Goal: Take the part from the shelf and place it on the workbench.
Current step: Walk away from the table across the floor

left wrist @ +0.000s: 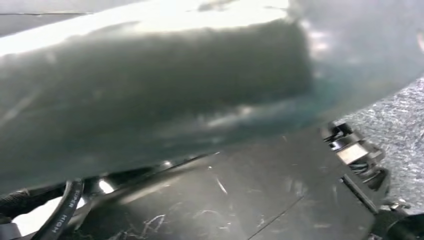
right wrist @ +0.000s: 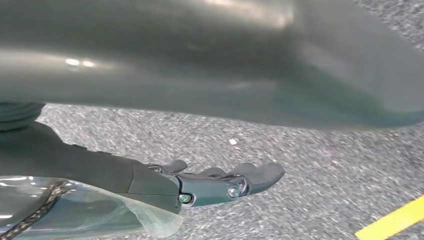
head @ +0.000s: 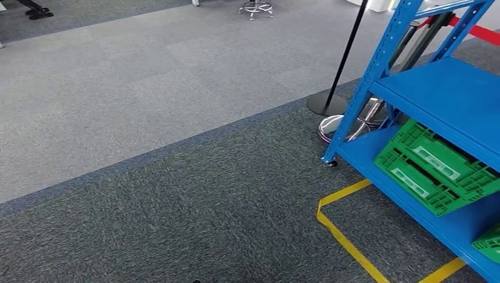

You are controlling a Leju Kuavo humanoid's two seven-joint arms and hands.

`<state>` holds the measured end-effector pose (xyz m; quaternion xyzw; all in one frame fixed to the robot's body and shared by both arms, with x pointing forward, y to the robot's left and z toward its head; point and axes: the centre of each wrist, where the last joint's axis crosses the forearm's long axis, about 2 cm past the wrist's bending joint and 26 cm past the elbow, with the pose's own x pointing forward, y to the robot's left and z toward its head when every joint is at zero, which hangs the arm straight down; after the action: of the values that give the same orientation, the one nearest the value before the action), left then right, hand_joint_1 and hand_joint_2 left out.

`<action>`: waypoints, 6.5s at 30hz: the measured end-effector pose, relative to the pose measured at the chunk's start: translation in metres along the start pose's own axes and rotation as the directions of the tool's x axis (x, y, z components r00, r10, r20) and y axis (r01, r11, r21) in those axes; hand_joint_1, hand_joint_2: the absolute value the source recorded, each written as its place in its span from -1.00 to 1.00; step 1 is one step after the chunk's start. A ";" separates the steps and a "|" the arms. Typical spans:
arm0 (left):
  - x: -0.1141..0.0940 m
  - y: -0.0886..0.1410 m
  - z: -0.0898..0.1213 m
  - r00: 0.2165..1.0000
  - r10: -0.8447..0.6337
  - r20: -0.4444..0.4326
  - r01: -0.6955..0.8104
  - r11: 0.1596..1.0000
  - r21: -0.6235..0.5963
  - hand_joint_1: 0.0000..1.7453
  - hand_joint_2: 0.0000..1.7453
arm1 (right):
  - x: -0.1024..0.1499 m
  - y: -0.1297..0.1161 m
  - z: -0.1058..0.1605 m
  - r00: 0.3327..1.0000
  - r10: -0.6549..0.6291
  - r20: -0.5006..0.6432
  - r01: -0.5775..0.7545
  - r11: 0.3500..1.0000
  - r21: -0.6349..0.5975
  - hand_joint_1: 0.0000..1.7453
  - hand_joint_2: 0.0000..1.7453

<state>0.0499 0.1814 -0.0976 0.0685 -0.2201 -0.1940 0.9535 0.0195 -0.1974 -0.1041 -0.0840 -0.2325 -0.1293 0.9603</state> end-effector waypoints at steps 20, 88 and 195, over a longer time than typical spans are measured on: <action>0.000 -0.003 0.001 1.000 0.019 0.011 -0.019 1.000 0.012 -1.00 -1.00 | 0.001 0.001 0.000 1.000 -0.016 0.007 0.016 1.000 0.000 -1.00 -1.00; -0.005 -0.005 0.004 1.000 -0.004 0.018 0.003 0.998 0.058 -1.00 -1.00 | -0.006 -0.016 -0.003 0.997 0.012 -0.077 -0.002 0.992 0.128 -1.00 -1.00; -0.005 -0.003 0.003 0.999 -0.006 0.044 0.002 0.996 0.087 -1.00 -1.00 | 0.007 -0.013 -0.009 0.992 0.077 -0.102 -0.063 0.989 0.136 -1.00 -1.00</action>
<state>0.0437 0.1809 -0.0976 0.1059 -0.2494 -0.1876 0.9441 0.0256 -0.2127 -0.1070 -0.0211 -0.1856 -0.0839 0.9788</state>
